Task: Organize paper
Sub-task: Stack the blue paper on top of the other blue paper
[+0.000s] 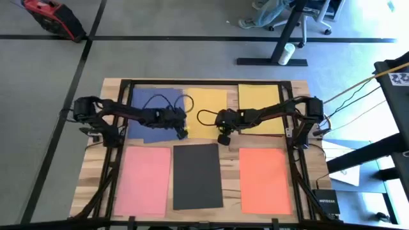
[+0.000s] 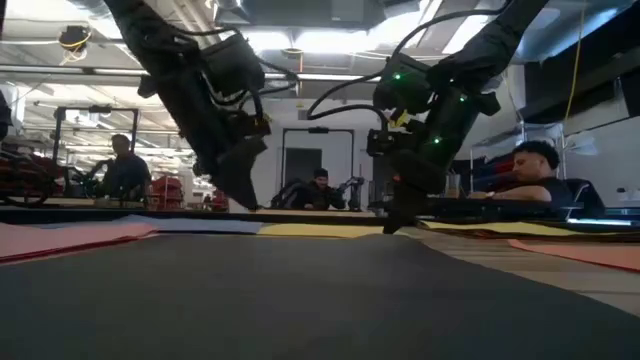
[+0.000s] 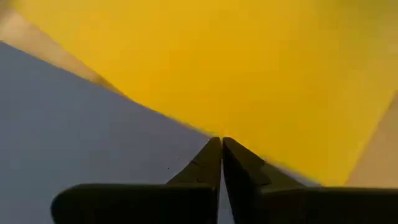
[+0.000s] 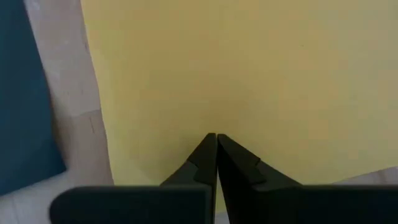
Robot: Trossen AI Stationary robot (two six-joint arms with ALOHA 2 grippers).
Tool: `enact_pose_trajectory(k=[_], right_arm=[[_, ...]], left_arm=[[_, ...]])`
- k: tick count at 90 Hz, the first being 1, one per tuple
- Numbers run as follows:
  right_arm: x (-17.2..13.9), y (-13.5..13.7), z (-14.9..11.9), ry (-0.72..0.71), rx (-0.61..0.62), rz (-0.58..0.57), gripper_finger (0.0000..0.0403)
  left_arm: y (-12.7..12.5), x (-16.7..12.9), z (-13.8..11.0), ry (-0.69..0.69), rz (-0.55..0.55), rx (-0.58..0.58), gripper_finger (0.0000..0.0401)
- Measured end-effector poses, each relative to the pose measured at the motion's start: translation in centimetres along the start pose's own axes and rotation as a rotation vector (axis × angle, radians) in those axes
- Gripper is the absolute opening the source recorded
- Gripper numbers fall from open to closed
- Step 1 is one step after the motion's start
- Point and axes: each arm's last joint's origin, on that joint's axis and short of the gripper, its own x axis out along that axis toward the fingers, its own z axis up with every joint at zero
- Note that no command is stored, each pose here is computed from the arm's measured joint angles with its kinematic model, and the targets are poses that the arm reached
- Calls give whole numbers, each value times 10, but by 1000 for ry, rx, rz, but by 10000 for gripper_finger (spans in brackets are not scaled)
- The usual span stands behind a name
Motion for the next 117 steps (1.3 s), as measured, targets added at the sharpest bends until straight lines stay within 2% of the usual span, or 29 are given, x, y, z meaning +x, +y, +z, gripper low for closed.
enact_pose_trajectory(k=[27, 59, 69, 86, 117], right_arm=[[0, 0, -1, 11, 0, -1, 0], [0, 0, -1, 15, -1, -1, 0], [0, 0, -1, 15, -1, -1, 0], [0, 0, -1, 15, -1, -1, 0], [0, 0, -1, 15, -2, -1, 0]], left_arm=[[-5, -3, -18, 120, 99, 50, 0], [3, -22, -21, 163, 136, 52, 0], [0, -29, -16, 109, 96, 32, 0], [-11, -32, -10, 71, -82, 27, 0], [-17, -17, -17, 123, -71, 26, 0]])
